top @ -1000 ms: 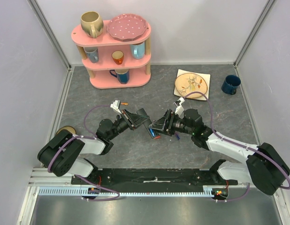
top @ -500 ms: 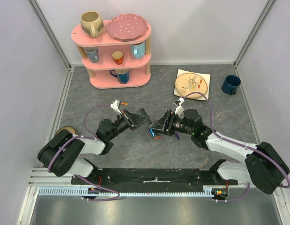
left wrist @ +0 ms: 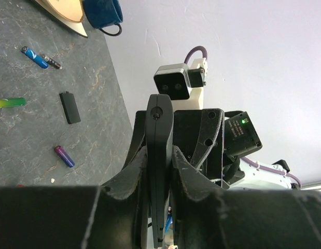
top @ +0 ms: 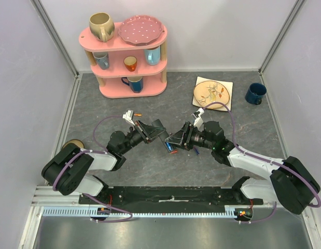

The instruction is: Load the batteries into the remote control

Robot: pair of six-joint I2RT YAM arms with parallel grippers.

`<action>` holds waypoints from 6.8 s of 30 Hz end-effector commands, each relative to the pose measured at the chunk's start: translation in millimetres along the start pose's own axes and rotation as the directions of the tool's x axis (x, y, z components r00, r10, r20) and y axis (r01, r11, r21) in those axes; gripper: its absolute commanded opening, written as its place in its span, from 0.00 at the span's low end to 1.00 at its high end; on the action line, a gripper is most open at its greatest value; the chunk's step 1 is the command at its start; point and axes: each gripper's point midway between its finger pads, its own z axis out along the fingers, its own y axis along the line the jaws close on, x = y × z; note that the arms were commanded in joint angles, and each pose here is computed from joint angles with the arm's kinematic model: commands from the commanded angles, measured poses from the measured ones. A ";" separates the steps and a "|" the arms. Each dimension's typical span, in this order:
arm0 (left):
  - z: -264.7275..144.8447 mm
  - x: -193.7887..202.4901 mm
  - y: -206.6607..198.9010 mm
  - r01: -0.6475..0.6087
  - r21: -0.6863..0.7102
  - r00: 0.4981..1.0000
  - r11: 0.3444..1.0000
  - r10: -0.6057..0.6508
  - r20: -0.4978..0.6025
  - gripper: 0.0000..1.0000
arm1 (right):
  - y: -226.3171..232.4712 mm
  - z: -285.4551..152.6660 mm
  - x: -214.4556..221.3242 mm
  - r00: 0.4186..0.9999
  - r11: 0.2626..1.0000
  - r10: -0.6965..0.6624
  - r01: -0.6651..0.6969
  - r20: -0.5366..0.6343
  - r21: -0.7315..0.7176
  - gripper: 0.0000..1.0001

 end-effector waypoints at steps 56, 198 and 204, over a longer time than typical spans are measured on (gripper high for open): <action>-5.7 -26.4 -117.6 -0.174 0.419 0.982 0.891 0.125 0.142 0.02 | -8.6 -1.5 14.1 0.999 1.000 0.016 -0.016 -0.052 -0.006 0.69; -27.4 -0.9 -63.9 -0.211 0.239 0.976 0.948 0.217 -0.002 0.02 | -39.4 -95.6 -96.2 0.816 0.610 -0.578 0.445 -0.016 0.656 0.98; -36.6 7.6 -48.5 -0.231 0.157 0.969 0.960 0.242 -0.053 0.02 | -68.9 -97.0 -109.5 0.779 0.538 -0.628 0.434 0.000 0.722 0.89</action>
